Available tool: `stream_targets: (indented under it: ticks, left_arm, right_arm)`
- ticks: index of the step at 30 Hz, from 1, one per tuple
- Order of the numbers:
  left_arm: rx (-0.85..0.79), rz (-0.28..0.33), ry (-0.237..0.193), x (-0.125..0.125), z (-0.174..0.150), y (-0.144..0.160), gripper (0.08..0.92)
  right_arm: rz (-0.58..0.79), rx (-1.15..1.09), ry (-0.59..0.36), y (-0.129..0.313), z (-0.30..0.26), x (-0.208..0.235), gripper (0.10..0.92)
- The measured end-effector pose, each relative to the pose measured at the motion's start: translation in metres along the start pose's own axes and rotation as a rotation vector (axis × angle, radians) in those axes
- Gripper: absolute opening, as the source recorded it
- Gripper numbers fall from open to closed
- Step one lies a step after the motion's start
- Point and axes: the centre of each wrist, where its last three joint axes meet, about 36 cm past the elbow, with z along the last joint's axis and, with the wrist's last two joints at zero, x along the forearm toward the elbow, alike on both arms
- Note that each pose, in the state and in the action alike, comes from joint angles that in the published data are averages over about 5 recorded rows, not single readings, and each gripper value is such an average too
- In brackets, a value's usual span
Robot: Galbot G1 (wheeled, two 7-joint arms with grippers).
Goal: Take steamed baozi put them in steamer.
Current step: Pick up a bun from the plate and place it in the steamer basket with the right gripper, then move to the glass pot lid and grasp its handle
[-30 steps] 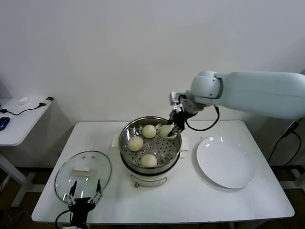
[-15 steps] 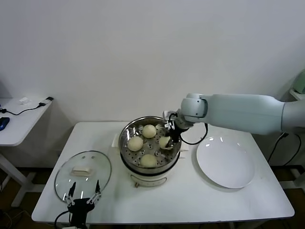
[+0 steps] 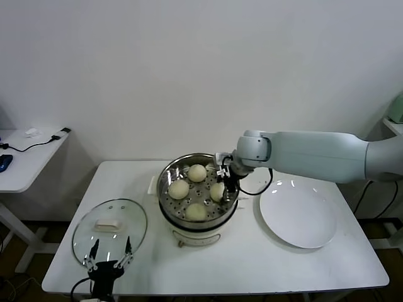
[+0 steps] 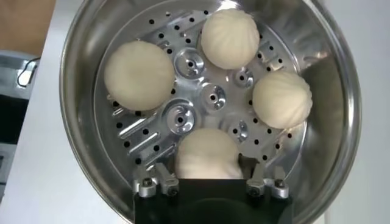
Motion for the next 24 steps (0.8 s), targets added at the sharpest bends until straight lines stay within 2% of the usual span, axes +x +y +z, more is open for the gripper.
stream_targets:
  ticks: [3,6,12,18,24]
  left_arm:
    - [0.005,-0.004,0.003,0.0,-0.002,0.001,0.823]
    - [0.01,-0.008,0.007,0.0,-0.006,0.001,0.823]
    - [0.007,-0.015,0.012,-0.001,-0.011,0.006,0.823]
    - [-0.009,-0.013,0.006,-0.006,-0.014,0.01,0.823]
    - [-0.041,-0.015,-0.001,-0.013,-0.016,0.016,0.823]
  right_arm:
    - [-0.002,0.006,-0.03,-0.006,0.006,0.014,0.813]
    - [0.001,-0.003,-0.077,-0.013,0.015,0.032,0.822]
    - [0.07,-0.102,-0.239,-0.02,0.05,0.061,0.823]
    - [0.321,-0.252,-0.437,-0.016,0.107,0.084,0.823]
    - [0.581,-0.447,-0.586,0.021,0.187,0.092,0.823]
